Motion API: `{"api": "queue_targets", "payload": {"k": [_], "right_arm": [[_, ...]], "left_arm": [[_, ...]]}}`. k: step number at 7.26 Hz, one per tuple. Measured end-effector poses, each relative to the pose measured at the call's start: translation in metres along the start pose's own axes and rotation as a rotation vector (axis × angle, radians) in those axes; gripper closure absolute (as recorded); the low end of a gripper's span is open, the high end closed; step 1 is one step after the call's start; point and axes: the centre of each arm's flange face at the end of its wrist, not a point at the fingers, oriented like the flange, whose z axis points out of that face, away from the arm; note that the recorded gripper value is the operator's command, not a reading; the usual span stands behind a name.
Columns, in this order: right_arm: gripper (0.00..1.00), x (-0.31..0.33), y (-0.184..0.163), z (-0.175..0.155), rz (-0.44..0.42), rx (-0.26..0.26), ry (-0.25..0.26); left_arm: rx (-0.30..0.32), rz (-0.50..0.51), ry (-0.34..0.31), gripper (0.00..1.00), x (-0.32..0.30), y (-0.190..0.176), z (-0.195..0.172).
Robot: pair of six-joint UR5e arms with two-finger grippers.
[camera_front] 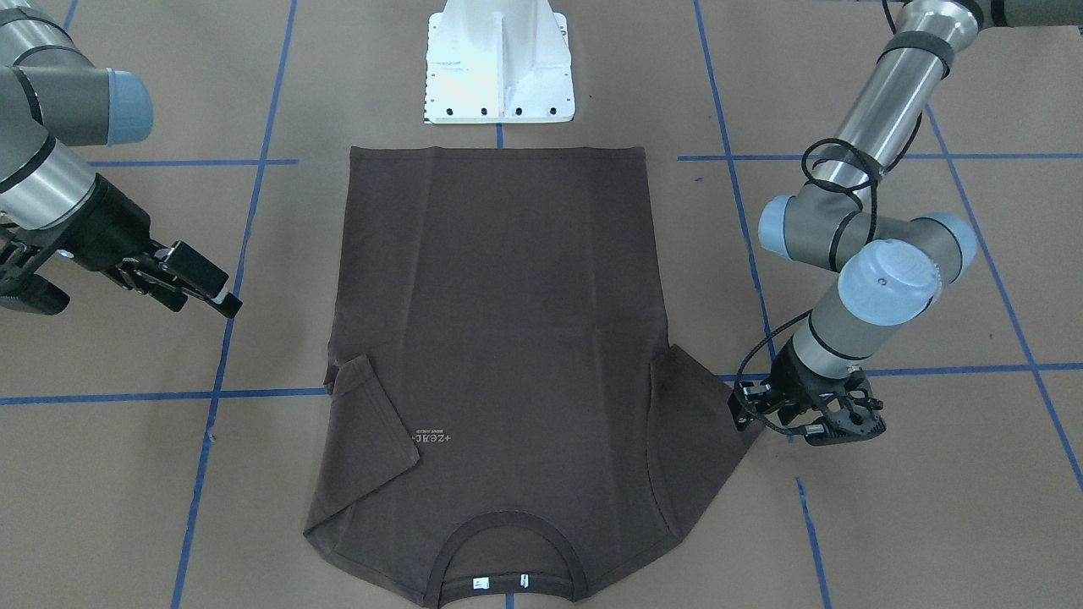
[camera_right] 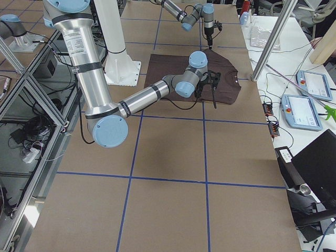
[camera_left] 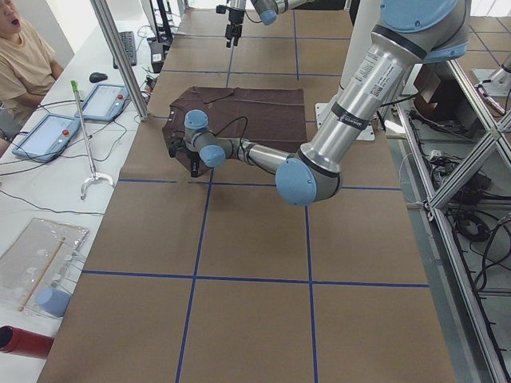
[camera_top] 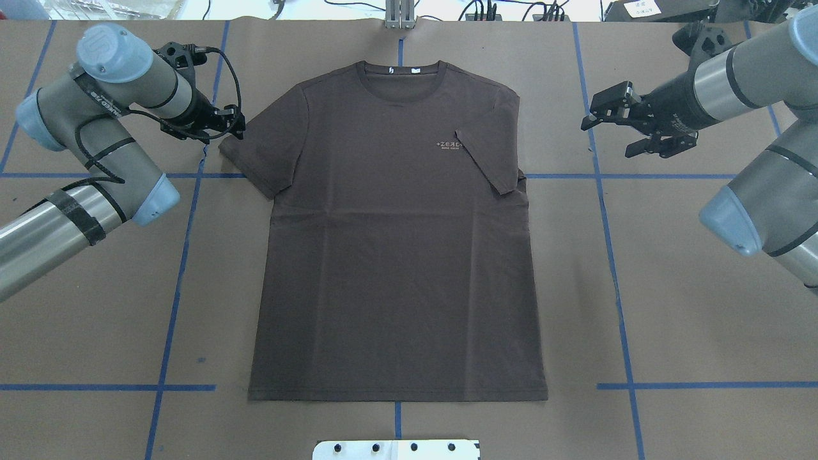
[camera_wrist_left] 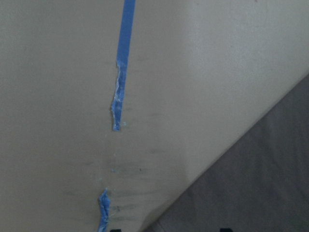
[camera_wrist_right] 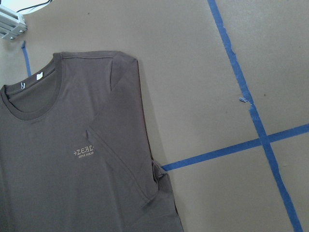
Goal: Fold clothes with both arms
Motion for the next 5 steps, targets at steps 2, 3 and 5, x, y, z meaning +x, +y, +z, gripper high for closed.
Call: {"api": "queue_targets", "payload": {"k": [2,3,5], "right_arm": [[0.00,-0.0010,0.0002,0.0026,0.001,0.005,0.003],[0.00,-0.0013,0.0003,0.0039,0.001,0.005,0.004],[0.00,-0.0027,0.0006,0.0056,0.001,0.002,0.007]], "left_arm": [[-0.004,0.001,-0.013,0.61,-0.0027,0.0024,0.0068],[-0.005,0.002,-0.016,0.76,-0.0030,0.0028,0.0083],[-0.008,-0.001,-0.021,1.00,-0.0007,0.0011,0.0107]]}}
